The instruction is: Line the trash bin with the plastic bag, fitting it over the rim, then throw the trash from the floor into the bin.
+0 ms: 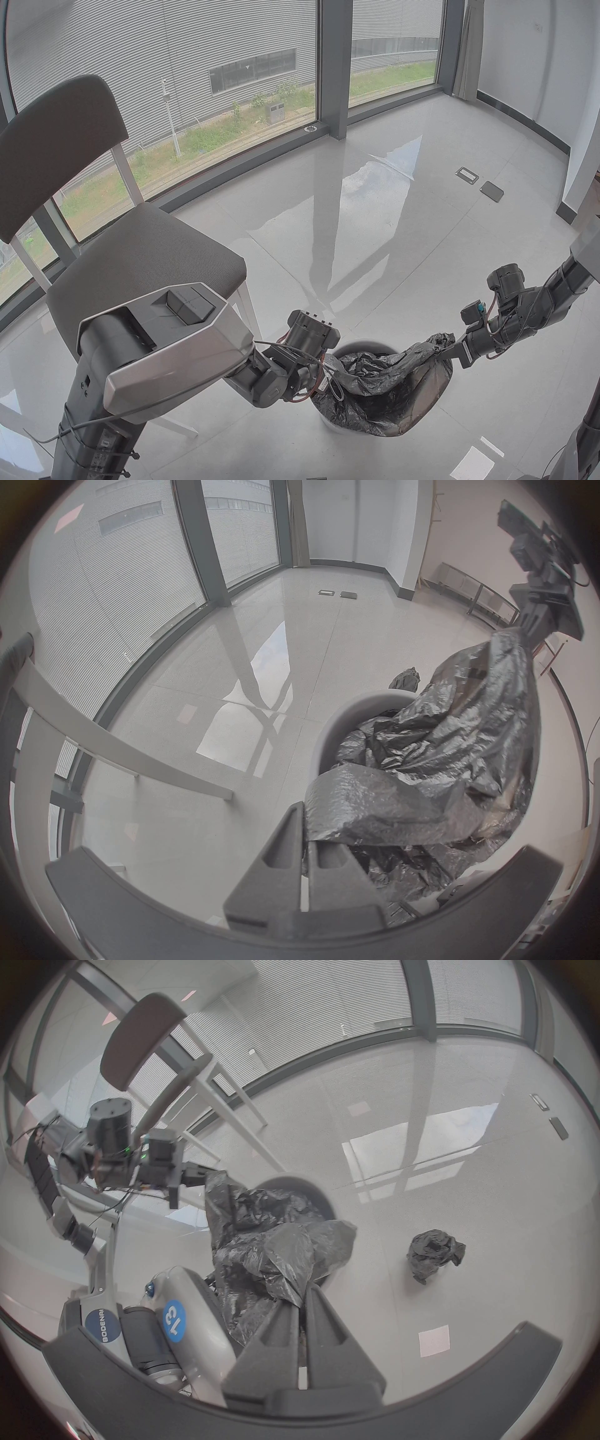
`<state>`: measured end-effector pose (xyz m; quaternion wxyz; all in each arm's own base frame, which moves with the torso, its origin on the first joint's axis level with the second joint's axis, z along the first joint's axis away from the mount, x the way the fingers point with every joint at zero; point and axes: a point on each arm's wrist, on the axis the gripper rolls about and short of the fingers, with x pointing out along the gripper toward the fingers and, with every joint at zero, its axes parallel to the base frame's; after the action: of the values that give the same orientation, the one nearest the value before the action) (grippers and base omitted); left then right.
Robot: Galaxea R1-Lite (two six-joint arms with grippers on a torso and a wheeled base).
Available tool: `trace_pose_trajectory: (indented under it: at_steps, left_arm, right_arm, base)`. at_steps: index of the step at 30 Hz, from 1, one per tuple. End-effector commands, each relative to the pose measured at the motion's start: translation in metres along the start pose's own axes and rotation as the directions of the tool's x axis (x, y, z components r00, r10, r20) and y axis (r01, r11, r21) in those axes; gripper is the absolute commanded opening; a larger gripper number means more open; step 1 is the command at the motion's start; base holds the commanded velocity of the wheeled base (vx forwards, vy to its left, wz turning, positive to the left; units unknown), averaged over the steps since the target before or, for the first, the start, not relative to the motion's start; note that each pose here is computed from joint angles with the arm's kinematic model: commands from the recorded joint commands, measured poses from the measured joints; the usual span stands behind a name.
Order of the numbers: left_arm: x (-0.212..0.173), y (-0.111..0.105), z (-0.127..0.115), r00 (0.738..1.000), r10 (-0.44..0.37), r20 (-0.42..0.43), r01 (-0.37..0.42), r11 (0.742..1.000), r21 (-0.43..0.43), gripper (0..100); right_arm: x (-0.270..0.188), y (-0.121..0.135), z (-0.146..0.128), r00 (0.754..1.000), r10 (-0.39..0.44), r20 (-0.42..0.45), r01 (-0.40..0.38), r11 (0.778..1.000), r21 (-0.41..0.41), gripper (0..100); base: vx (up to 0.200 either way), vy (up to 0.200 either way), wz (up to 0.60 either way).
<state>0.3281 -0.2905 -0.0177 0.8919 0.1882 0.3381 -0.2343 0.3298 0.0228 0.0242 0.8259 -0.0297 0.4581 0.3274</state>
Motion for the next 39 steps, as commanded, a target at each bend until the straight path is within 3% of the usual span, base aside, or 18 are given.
trace_pose_trajectory:
  at_steps: [1, 9, 10, 15, 22, 29, 33, 36, 37, 39]
  left_arm:
    - [0.001, -0.008, 0.000, 1.000, -0.007, -0.001, 0.007, 1.000, 0.008, 0]
    - [-0.005, -0.008, 0.003, 1.000, -0.002, 0.002, 0.002, 1.000, 0.008, 0]
    - [-0.006, -0.008, 0.003, 1.000, 0.002, 0.000, -0.002, 1.000, 0.009, 0]
    - [-0.007, -0.008, 0.001, 1.000, 0.011, -0.004, -0.010, 1.000, 0.011, 0]
    - [-0.007, -0.009, 0.002, 1.000, 0.013, 0.002, -0.013, 1.000, 0.009, 0]
    - [-0.006, -0.006, 0.001, 1.000, 0.031, -0.001, -0.031, 1.000, 0.005, 0]
    - [-0.005, -0.005, -0.001, 0.999, 0.037, -0.009, -0.037, 0.999, -0.006, 0]
    - [-0.005, -0.006, -0.001, 0.999, 0.041, -0.008, -0.041, 0.999, -0.019, 0]
    - [-0.004, -0.006, -0.002, 0.999, 0.041, -0.011, -0.041, 0.999, -0.020, 0]
    - [-0.004, -0.006, -0.002, 0.999, 0.041, -0.012, -0.042, 0.999, -0.021, 0]
  right_arm:
    - [0.012, -0.018, -0.007, 1.000, -0.001, -0.030, 0.002, 0.999, 0.043, 0]
    - [0.022, -0.024, -0.010, 0.998, 0.011, -0.060, -0.010, 1.000, 0.021, 0]
    - [0.023, -0.024, -0.010, 0.998, 0.011, -0.060, -0.010, 1.000, 0.017, 100]
    - [0.022, -0.025, -0.012, 0.998, 0.009, -0.067, -0.008, 1.000, 0.018, 100]
    - [-0.016, -0.049, -0.021, 0.994, -0.105, -0.021, 0.105, 0.994, 0.002, 100]
    - [-0.027, -0.041, -0.017, 0.993, -0.119, 0.007, 0.119, 0.992, -0.047, 100]
    - [-0.015, -0.018, -0.007, 0.996, -0.082, 0.019, 0.084, 0.984, -0.157, 100]
    - [0.001, 0.003, 0.001, 0.996, -0.056, 0.067, 0.072, 0.959, -0.276, 100]
    - [0.010, 0.014, 0.006, 0.994, -0.040, 0.102, 0.073, 0.938, -0.338, 100]
    - [0.013, 0.019, 0.009, 0.993, -0.030, 0.113, 0.069, 0.931, -0.358, 100]
  base:
    - [0.000, 0.000, 0.00]
    - [0.000, 0.000, 0.00]
    - [0.000, 0.000, 0.00]
    - [0.000, 0.000, 0.00]
    - [0.000, 0.000, 0.00]
    - [0.000, 0.000, 0.00]
    - [0.000, 0.000, 0.00]
    - [0.000, 0.000, 0.00]
    - [0.000, 0.000, 0.00]
    - [0.000, 0.000, 0.00]
